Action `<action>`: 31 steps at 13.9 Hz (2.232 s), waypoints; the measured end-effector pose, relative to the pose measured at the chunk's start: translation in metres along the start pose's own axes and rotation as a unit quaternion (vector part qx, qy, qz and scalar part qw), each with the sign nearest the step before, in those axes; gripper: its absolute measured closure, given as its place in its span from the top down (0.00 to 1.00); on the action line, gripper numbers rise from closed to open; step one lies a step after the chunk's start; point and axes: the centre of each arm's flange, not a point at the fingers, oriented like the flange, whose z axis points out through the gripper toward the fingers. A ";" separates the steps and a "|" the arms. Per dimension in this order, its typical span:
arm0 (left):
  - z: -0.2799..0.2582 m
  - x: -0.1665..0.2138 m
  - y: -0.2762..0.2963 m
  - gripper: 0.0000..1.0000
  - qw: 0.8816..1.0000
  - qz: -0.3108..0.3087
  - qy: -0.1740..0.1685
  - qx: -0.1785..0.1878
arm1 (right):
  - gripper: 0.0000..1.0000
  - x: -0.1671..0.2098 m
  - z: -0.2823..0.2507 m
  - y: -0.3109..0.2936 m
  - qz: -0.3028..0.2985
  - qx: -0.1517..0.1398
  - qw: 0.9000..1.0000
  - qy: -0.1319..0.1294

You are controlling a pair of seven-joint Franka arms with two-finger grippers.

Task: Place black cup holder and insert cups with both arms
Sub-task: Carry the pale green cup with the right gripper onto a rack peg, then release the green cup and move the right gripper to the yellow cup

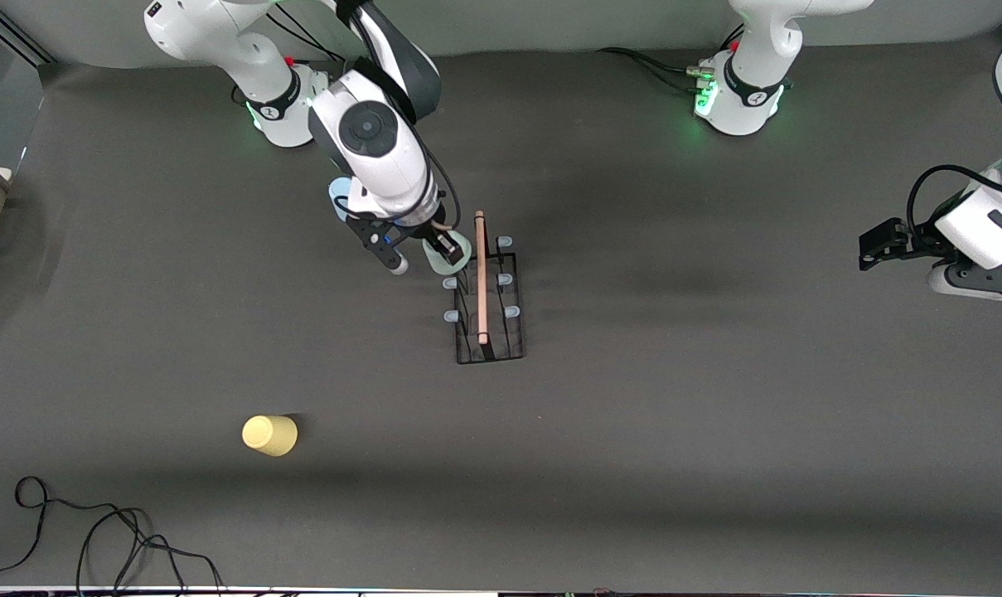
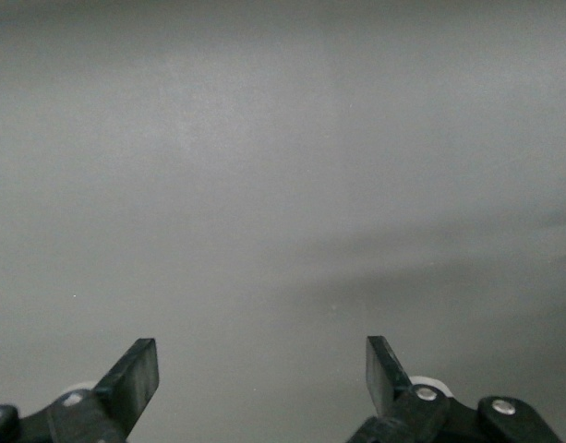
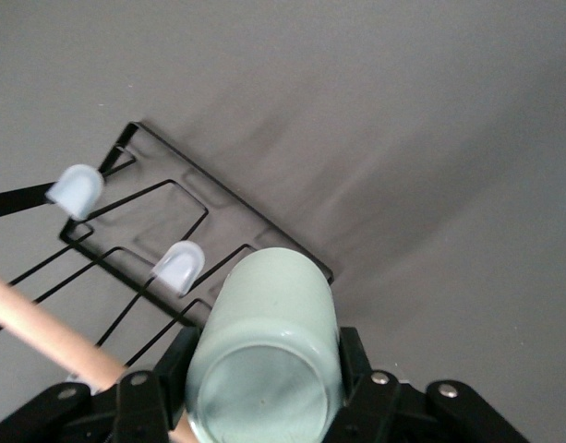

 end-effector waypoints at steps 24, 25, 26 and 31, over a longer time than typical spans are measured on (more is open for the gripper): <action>0.001 0.000 -0.002 1.00 1.000 -0.002 -0.002 0.000 | 1.00 0.383 -0.180 0.067 -0.354 -0.029 0.934 0.047; 0.001 0.000 -0.002 1.00 1.000 -0.002 -0.002 0.000 | 1.00 0.397 -0.174 0.064 -0.385 -0.031 0.921 0.059; 0.001 0.000 -0.002 1.00 1.000 -0.002 -0.001 0.000 | 1.00 0.406 -0.163 0.055 -0.410 -0.029 0.909 0.071; 0.004 0.001 -0.001 1.00 1.000 -0.001 -0.003 -0.001 | 1.00 0.425 -0.053 0.012 -0.444 0.009 0.894 0.061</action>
